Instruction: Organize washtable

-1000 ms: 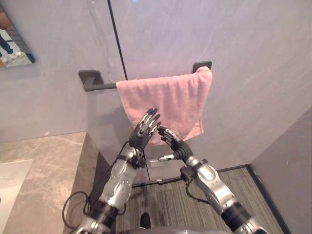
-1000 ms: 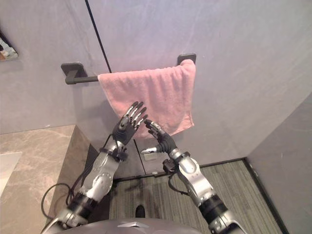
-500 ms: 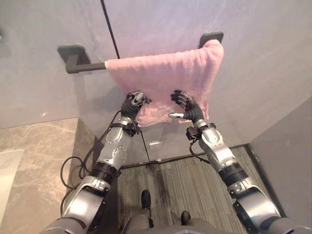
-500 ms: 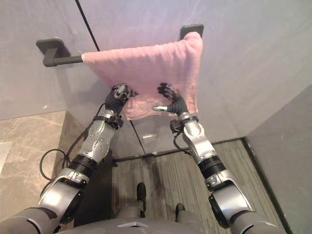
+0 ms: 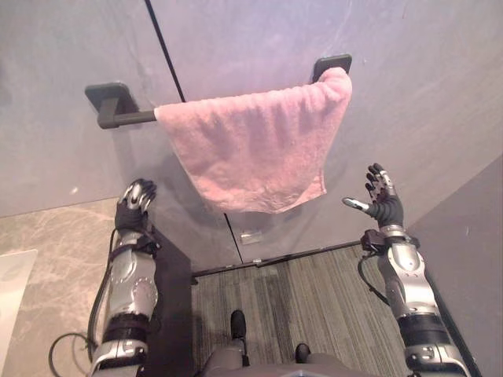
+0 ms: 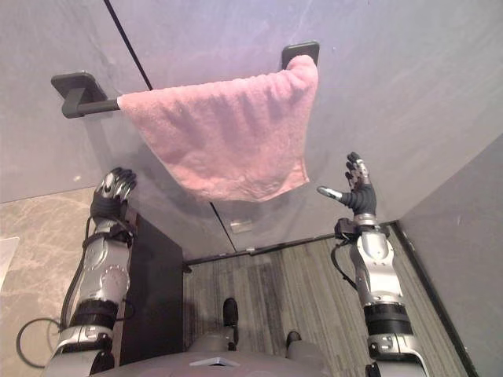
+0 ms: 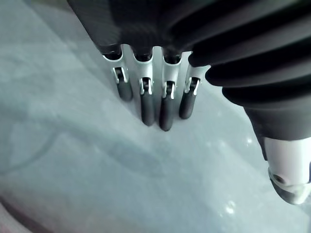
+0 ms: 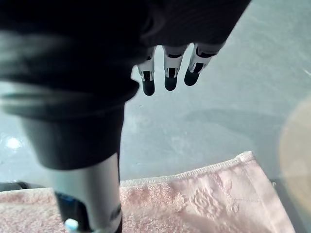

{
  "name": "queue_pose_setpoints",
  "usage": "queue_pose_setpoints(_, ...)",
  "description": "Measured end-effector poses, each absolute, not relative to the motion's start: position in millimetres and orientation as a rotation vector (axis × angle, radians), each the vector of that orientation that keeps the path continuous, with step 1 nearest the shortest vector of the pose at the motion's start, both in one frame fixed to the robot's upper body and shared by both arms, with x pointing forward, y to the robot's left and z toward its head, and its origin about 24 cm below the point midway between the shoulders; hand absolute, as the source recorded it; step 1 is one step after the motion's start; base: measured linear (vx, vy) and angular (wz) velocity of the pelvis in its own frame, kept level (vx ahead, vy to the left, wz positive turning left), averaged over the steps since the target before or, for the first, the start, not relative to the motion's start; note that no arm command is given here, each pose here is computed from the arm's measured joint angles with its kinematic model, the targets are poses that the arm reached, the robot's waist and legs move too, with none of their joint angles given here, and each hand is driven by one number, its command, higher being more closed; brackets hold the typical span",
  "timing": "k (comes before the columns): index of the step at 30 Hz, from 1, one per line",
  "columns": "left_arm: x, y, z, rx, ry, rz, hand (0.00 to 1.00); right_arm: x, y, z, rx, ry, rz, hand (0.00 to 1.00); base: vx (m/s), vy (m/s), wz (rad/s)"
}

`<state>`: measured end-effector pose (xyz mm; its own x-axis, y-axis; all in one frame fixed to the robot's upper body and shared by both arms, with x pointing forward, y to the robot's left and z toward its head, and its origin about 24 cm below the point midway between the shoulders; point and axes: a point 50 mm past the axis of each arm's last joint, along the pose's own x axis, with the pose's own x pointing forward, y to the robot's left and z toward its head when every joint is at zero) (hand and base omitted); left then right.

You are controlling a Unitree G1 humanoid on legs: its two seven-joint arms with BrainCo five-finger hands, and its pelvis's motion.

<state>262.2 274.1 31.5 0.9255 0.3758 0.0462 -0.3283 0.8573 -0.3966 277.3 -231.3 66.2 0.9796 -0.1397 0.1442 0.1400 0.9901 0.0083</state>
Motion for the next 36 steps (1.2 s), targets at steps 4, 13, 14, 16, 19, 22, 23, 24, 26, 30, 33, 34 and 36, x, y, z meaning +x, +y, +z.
queue_pose_setpoints(4,237,282,10,-0.362,-0.05,0.423,0.0,264,-238,50,0.025,-0.094,-0.189,0.0,0.02,-0.013,0.02)
queue_pose_setpoints(13,199,264,-59,-0.371,0.246,0.465,0.0,239,-227,-12,0.082,0.144,-0.224,0.0,0.03,-0.021,0.01)
queue_pose_setpoints(14,189,258,-73,-0.368,0.322,0.46,0.0,233,-222,-26,0.099,0.203,-0.227,0.0,0.06,-0.037,-0.12)
queue_pose_setpoints(16,171,244,-97,-0.366,0.459,0.447,0.0,218,-215,-49,0.125,0.304,-0.235,0.0,0.07,-0.036,-0.1)
queue_pose_setpoints(19,147,226,-121,-0.328,0.622,0.391,0.0,191,-207,-84,0.148,0.472,-0.256,0.0,0.05,-0.032,-0.09)
queue_pose_setpoints(22,123,210,-139,-0.296,0.768,0.341,0.0,159,-205,-115,0.142,0.657,-0.279,0.0,0.04,-0.021,-0.18)
queue_pose_setpoints(23,117,208,-142,-0.294,0.794,0.34,0.0,151,-205,-121,0.144,0.694,-0.286,0.0,0.04,-0.015,-0.16)
queue_pose_setpoints(24,109,204,-147,-0.296,0.831,0.34,0.0,136,-204,-131,0.15,0.768,-0.299,0.0,0.04,-0.013,-0.1)
queue_pose_setpoints(26,96,202,-154,-0.296,0.895,0.346,0.0,115,-205,-144,0.145,0.867,-0.326,0.0,0.02,-0.007,-0.15)
queue_pose_setpoints(30,72,199,-164,-0.29,1.02,0.37,0.0,76,-218,-161,0.205,1.03,-0.495,0.0,0.0,0.006,-0.12)
queue_pose_setpoints(33,69,201,-165,-0.279,1.042,0.395,0.0,65,-223,-164,0.229,1.083,-0.563,0.0,-0.05,0.021,-0.06)
queue_pose_setpoints(34,68,201,-166,-0.273,1.048,0.394,0.0,62,-225,-165,0.232,1.094,-0.58,0.0,-0.06,0.023,-0.09)
queue_pose_setpoints(36,67,201,-166,-0.271,1.053,0.391,0.0,60,-226,-165,0.241,1.094,-0.598,0.0,-0.05,0.018,-0.04)
